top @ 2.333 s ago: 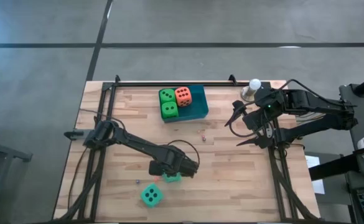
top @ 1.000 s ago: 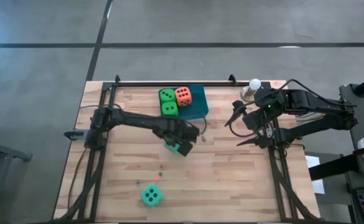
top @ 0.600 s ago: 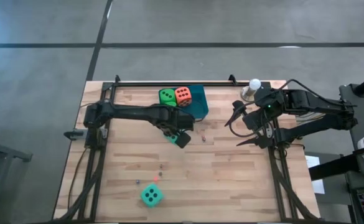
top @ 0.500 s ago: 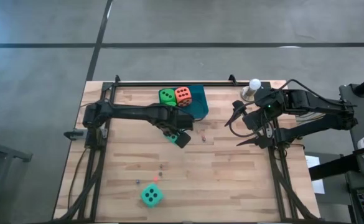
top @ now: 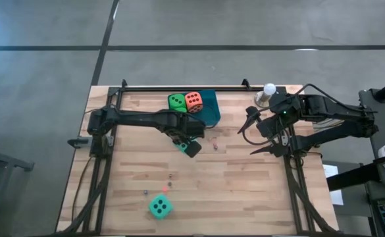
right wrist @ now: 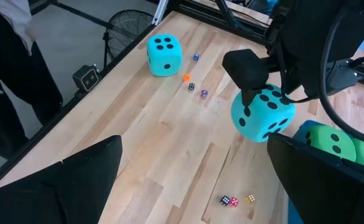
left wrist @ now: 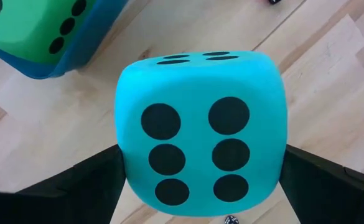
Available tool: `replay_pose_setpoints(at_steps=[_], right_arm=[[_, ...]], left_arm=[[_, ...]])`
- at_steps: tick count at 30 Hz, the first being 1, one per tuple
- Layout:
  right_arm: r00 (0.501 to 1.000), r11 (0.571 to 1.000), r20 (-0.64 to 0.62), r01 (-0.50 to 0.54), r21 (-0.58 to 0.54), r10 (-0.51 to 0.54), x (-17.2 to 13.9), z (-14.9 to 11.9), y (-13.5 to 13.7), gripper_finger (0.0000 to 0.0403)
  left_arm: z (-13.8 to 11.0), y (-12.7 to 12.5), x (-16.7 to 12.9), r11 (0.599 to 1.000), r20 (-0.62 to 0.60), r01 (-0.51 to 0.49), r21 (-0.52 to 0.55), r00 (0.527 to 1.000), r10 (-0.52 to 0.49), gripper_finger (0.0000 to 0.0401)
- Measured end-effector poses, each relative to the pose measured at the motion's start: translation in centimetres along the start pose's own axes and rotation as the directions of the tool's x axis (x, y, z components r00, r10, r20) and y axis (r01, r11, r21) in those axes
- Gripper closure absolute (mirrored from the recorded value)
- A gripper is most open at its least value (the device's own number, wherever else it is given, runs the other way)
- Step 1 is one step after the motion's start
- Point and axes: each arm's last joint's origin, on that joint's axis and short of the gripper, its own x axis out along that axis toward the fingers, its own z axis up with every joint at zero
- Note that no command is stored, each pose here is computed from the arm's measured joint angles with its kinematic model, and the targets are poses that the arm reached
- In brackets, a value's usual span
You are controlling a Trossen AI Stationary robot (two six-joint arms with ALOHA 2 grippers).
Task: Pick & Place Dice
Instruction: Put the top blue dice into the blue bin
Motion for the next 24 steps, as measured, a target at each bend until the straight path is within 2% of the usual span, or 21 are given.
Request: replay_pose_setpoints(at_steps=[5, 8, 14, 16, 19, 24], right_arm=[[1.0, 0.992, 0.001, 0.0, -0.129, 0.0, 0.0, 0.01, 0.0, 0.0003], [1.0, 0.989, 0.001, 0.001, -0.148, 0.0, 0.0, 0.01, 0.0, 0.0003], [1.0, 0.992, 0.001, 0.001, -0.128, -0.001, 0.0, 0.01, 0.0, 0.0003], [1.0, 0.997, -0.002, 0.008, -0.082, -0.008, 0.0, 0.0, -0.02, 0.0003], [0.997, 0.997, -0.026, 0.076, -0.013, -0.076, -0.01, -0.07, -0.22, 0.0003], [0.98, 0.982, -0.066, 0.189, 0.007, -0.189, -0.06, -0.19, -0.55, 0.0003]], left_arm=[[0.0, -0.02, -0.01, 1.0, -0.002, 0.004, 0.002, 1.0, -0.004, 0.0023], [0.0, -0.03, -0.01, 1.0, -0.003, 0.007, 0.002, 1.0, -0.007, 0.0023], [0.02, -0.05, -0.01, 1.0, -0.001, 0.009, 0.002, 1.0, -0.009, 0.0022], [0.06, -0.09, -0.01, 1.0, 0.003, 0.013, 0.001, 1.0, -0.013, 0.0023], [0.12, -0.15, -0.01, 1.0, 0.009, 0.019, 0.0, 1.0, -0.019, 0.0023], [0.14, -0.17, 0.0, 1.0, 0.01, 0.021, 0.0, 1.0, -0.021, 0.0021]])
